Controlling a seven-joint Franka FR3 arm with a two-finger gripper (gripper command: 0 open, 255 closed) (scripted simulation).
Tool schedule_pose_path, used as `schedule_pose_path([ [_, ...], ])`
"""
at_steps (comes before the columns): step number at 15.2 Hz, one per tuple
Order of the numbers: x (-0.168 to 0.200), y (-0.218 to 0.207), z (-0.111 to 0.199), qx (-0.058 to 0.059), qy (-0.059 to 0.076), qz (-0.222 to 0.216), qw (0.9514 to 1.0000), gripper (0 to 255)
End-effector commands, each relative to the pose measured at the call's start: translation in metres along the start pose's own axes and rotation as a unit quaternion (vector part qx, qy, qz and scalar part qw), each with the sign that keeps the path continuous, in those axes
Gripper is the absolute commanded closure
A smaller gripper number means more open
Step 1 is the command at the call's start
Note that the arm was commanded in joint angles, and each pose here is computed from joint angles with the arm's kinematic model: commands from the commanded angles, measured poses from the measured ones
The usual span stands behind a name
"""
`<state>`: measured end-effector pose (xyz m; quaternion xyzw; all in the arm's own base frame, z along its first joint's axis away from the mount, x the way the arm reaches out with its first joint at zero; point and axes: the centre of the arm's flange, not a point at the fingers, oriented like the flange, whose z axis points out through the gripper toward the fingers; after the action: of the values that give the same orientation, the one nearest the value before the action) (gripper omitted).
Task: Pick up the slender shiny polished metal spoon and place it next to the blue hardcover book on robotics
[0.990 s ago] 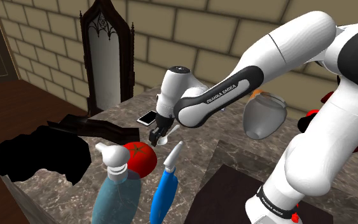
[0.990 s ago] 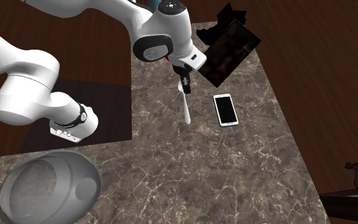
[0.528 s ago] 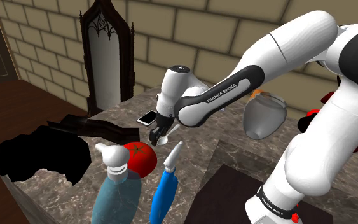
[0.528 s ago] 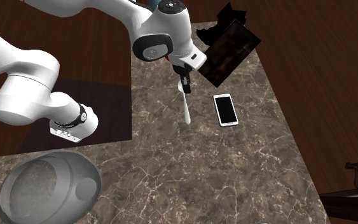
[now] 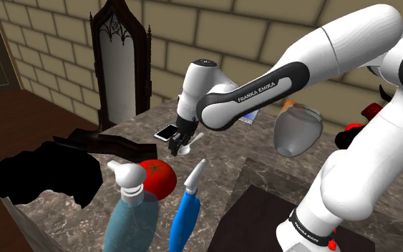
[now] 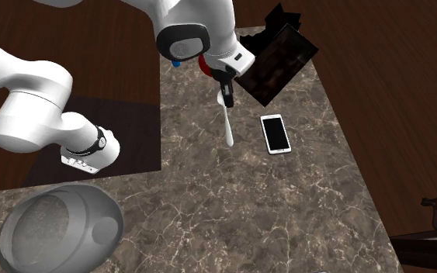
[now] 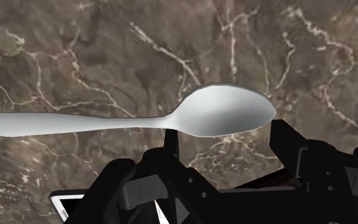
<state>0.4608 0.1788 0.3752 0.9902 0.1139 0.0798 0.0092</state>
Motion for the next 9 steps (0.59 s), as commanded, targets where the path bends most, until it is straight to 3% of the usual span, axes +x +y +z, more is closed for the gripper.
schedule_pose_path([
  [1,0.002,0.000,-0.009,0.000,0.000,0.000,1.0000,255],
  [9,0.008,0.001,-0.051,0.000,0.000,0.000,1.0000,255],
])
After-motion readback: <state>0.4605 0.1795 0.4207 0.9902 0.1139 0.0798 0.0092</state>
